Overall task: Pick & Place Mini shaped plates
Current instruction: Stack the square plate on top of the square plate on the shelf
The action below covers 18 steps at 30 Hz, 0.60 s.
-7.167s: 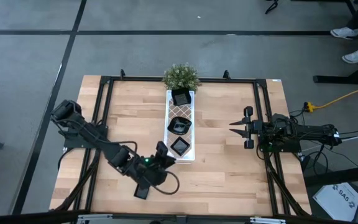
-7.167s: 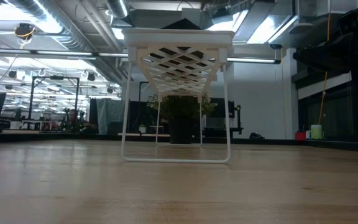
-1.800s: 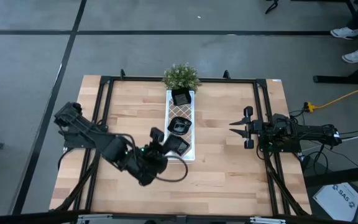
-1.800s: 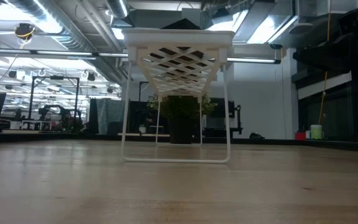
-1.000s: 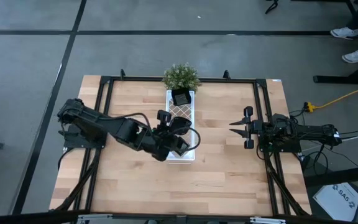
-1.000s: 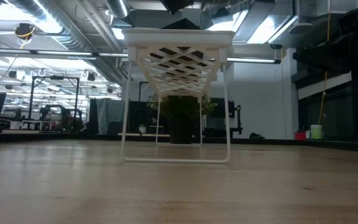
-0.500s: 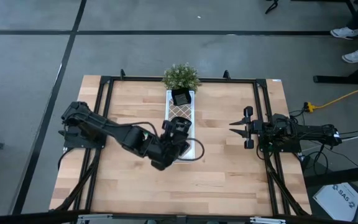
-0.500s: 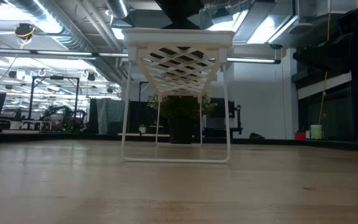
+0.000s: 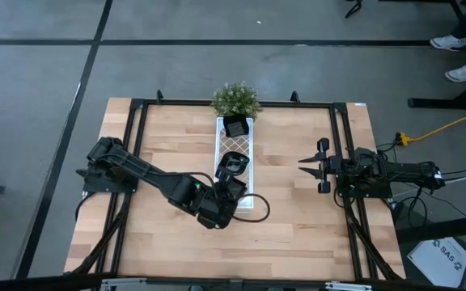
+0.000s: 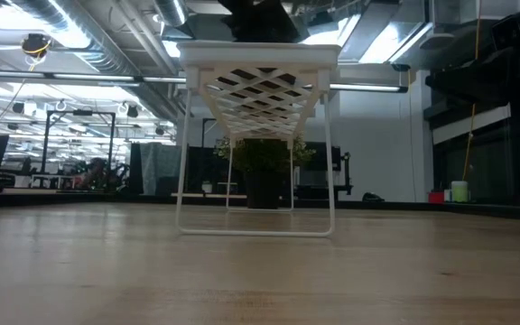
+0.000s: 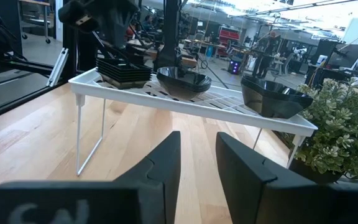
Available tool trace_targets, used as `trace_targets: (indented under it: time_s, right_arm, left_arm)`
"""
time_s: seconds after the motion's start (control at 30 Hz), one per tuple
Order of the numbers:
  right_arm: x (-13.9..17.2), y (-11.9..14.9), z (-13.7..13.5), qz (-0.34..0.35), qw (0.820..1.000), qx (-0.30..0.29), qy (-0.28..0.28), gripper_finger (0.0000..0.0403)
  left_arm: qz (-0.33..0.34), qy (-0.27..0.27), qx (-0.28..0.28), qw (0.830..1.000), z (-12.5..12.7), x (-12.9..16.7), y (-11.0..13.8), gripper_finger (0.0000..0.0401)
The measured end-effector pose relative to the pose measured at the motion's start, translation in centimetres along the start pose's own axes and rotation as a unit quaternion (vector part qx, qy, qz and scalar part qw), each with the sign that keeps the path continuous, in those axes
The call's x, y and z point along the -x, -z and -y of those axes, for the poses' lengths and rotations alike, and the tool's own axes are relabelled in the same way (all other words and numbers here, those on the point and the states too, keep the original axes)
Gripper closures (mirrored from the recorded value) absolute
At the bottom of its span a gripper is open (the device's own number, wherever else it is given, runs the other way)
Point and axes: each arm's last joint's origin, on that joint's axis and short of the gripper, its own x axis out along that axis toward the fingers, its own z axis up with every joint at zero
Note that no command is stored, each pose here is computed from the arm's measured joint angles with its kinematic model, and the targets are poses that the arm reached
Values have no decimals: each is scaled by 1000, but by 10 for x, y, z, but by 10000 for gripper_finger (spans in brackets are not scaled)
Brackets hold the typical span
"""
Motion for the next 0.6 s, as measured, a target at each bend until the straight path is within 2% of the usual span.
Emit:
trace_targets:
  time_s: [0.23,0.6]
  right_arm:
    - [0,0,0,0,1000,0,0,301]
    - [0,0,0,0,1000,0,0,301]
  left_arm:
    - [2,4,0,1000,2,1,0,396]
    - [-26,15,-3,1000,-4,-3,6,361]
